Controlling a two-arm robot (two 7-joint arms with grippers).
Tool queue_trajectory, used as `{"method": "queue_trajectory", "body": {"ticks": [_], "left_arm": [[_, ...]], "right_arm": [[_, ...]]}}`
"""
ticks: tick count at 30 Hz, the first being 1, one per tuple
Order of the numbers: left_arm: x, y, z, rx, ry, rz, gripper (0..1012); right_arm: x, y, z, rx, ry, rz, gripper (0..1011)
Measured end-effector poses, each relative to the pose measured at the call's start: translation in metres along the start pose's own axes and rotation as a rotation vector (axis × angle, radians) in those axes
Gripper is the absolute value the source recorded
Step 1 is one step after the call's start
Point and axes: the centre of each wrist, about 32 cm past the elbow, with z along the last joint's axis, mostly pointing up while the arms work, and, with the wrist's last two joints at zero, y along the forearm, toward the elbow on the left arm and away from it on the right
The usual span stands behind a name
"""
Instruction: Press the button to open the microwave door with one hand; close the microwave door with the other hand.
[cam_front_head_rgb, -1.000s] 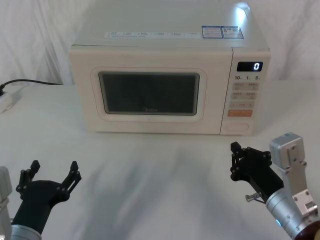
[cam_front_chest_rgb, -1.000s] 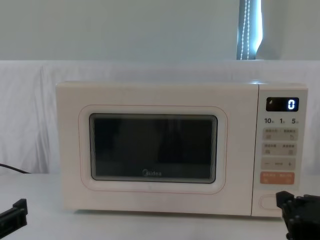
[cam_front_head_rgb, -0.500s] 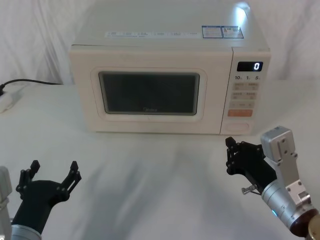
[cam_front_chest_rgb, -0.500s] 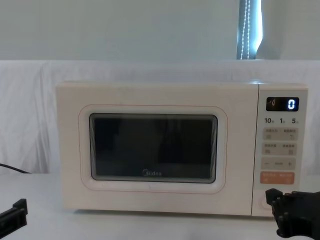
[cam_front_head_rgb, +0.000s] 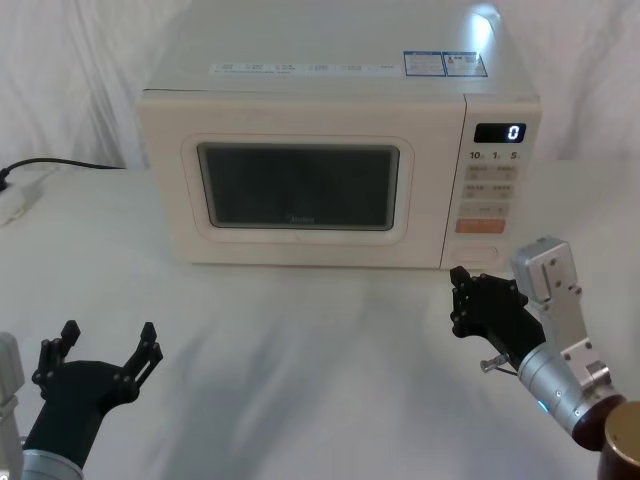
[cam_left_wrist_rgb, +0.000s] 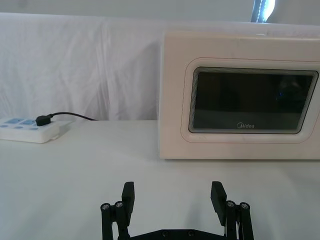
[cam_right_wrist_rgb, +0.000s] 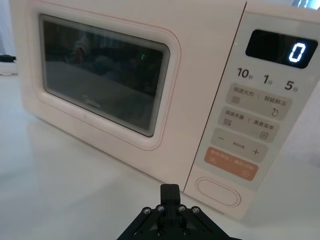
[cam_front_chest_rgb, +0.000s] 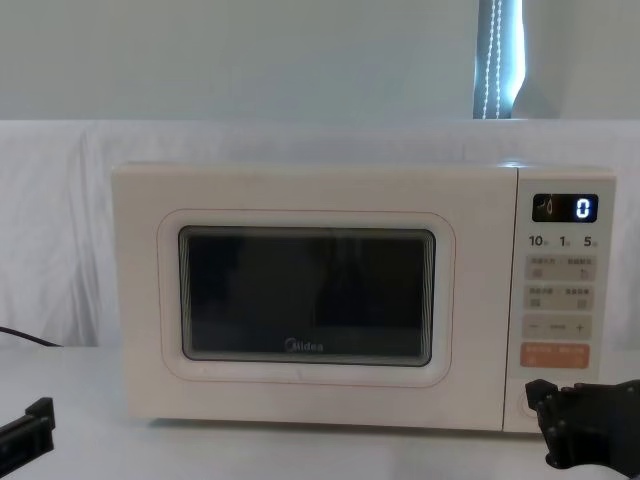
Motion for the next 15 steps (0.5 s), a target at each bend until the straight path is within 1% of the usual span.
{"method": "queue_trajectory", "body": {"ticks": [5,12,13,15], "left_arm": [[0.0,0.0,0.0,0.0,0.0,0.0,1001],[0.0,0.0,0.0,0.0,0.0,0.0,1001],[0.0,0.0,0.0,0.0,0.0,0.0,1001],[0.0,0.0,0.0,0.0,0.0,0.0,1001]], "right_arm": [[0.0019,0.008,0.002,-0.026,0.002,-0.012,0],[0.0021,0.017,0.003,-0.066,0.006,-0.033,0],[0.0051,0.026,0.004,-0.099,0.006,-0.055,0],[0.0063,0.028,0.004,-0.104,0.003,-0.057,0]]}}
